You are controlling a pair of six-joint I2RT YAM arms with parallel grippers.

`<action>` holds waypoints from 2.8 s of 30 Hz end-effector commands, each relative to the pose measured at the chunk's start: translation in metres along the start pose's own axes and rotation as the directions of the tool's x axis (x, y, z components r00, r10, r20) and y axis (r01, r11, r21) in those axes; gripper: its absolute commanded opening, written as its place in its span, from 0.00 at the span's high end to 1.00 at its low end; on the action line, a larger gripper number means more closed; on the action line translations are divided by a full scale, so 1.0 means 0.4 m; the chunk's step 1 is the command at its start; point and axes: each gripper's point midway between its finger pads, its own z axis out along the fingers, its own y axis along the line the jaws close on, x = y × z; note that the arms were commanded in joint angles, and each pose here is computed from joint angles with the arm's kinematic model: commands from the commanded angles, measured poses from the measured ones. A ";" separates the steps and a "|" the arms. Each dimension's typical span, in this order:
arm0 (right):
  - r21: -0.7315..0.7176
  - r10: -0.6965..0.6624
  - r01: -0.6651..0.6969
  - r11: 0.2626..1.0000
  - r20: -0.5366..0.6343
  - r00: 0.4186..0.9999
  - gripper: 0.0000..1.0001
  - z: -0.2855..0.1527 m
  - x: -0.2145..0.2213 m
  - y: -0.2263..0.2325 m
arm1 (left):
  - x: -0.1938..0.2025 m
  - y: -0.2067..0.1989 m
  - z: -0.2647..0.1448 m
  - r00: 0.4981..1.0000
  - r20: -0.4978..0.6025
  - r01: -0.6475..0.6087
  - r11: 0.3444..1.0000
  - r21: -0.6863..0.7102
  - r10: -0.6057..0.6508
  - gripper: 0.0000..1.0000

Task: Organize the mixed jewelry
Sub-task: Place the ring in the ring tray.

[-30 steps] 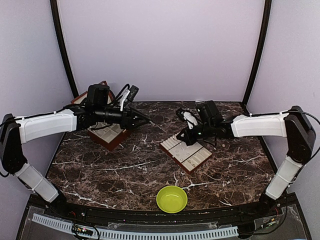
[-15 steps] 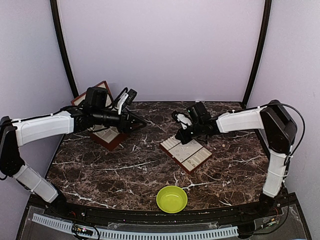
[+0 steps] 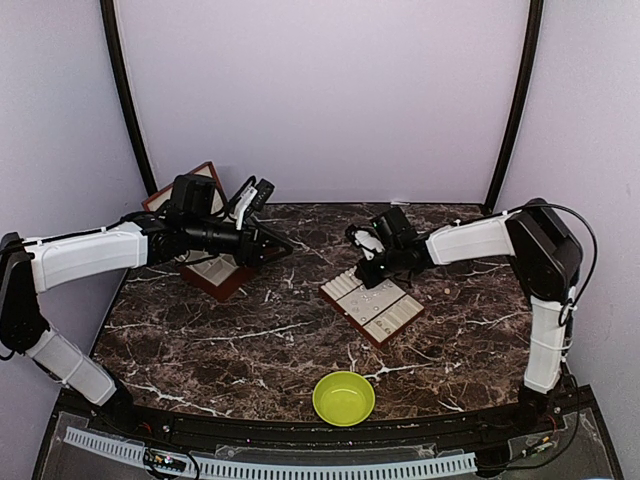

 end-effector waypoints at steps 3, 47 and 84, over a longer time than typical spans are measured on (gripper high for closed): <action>0.049 -0.007 0.006 0.999 0.021 1.000 0.98 0.012 -0.025 -0.026 | -0.009 -0.009 -0.016 1.000 0.008 -0.021 1.000 0.002 0.021 0.46; 0.448 0.048 -0.009 0.894 -0.076 0.996 0.93 -0.048 -0.056 -0.108 | -0.039 -0.004 -0.043 0.999 0.040 -0.005 0.999 -0.054 0.008 0.46; 0.533 0.036 0.068 0.843 -0.181 0.983 0.89 -0.001 -0.025 -0.090 | -0.047 -0.007 -0.071 0.999 0.045 0.016 0.995 -0.094 -0.011 0.46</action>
